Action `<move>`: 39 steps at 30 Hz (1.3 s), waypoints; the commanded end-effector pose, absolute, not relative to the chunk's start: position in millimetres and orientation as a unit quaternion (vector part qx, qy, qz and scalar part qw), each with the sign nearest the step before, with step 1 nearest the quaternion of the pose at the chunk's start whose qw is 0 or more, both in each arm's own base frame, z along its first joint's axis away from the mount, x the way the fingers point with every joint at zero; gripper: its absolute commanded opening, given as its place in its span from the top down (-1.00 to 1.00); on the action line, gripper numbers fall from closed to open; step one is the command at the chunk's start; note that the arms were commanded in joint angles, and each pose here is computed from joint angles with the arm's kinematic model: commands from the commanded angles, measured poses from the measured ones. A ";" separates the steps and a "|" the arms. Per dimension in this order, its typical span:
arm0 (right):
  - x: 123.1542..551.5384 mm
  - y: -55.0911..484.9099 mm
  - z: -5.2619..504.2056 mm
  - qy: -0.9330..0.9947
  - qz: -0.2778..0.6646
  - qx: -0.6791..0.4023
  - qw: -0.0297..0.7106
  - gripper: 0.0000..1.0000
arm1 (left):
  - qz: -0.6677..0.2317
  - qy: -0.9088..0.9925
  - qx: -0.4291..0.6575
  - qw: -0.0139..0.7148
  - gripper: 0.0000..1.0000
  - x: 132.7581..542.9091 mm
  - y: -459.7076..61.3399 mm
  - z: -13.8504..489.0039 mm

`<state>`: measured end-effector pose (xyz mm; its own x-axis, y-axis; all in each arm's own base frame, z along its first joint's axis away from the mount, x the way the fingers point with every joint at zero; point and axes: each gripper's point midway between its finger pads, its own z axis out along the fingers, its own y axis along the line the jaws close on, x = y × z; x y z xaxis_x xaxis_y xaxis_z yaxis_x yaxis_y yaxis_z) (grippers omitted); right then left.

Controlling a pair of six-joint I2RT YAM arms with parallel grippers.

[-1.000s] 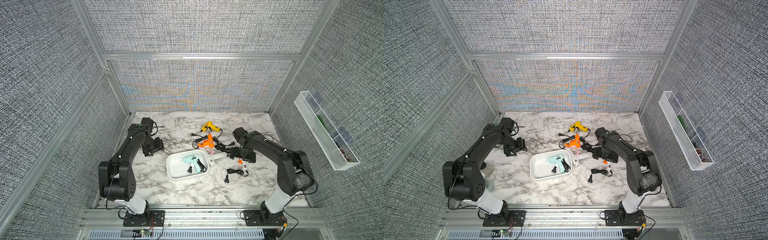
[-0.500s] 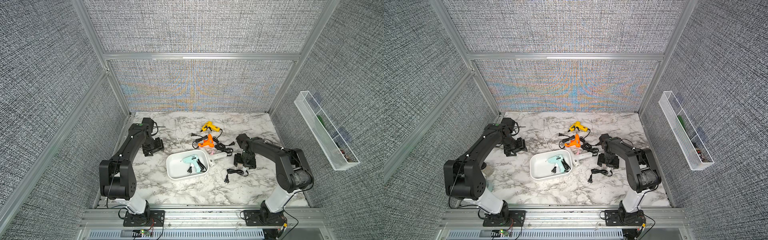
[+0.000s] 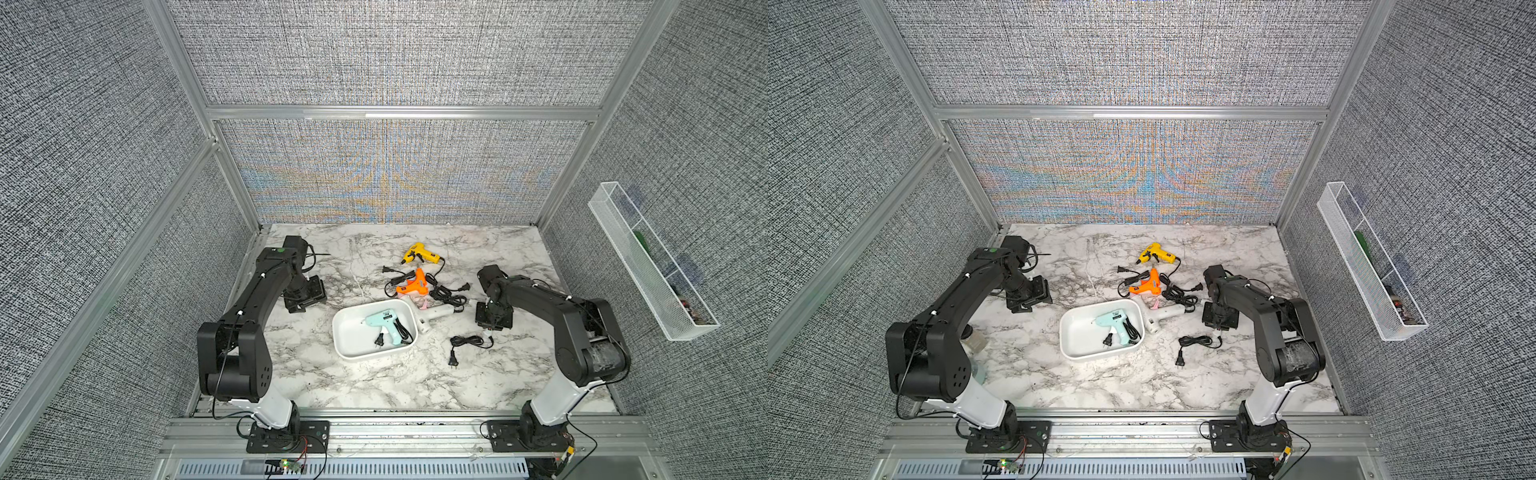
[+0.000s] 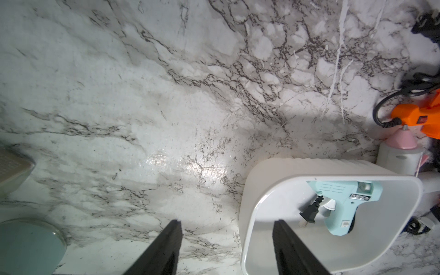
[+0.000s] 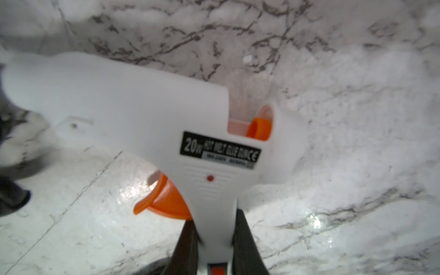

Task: Put the hot melt glue gun into the storage box
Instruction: Pick up the hot melt adhesive gun from the center of the board, then place the hot melt adhesive gun in the storage box.

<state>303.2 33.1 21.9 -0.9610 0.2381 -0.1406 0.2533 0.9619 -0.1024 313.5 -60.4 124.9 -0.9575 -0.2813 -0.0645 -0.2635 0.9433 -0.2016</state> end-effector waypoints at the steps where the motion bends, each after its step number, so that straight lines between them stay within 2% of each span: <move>1: 297.0 26.5 41.1 0.987 -0.089 0.112 0.070 0.94 | -0.093 0.985 -0.136 0.046 -0.32 312.5 -59.2 127.1; 10: 279.9 67.8 107.5 0.990 -0.082 0.055 0.104 1.00 | -0.093 0.986 -0.132 0.051 -0.32 319.2 -59.7 128.9; 19: 339.3 153.5 254.6 0.967 0.006 -0.010 0.253 1.00 | -0.094 0.986 -0.131 0.046 -0.32 320.2 -60.8 124.7; 24: 358.0 210.0 307.8 0.951 0.072 -0.053 0.297 1.00 | -0.080 0.986 -0.137 0.053 -0.33 317.7 -54.4 127.0; 32: 347.3 314.2 326.5 0.928 0.172 -0.136 0.301 1.00 | -0.074 0.972 -0.213 0.065 -0.36 304.9 -32.2 126.3; 39: 306.7 381.4 288.6 0.922 0.208 -0.217 0.245 1.00 | -0.074 0.969 -0.228 0.059 -0.36 294.5 -26.2 121.2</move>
<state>319.1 362.1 296.0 -0.7909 -0.2577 -0.5551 -0.4495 0.8601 0.2412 293.2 -27.8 120.7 -0.8968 -0.4373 -0.0669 -0.4216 0.8907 -0.1702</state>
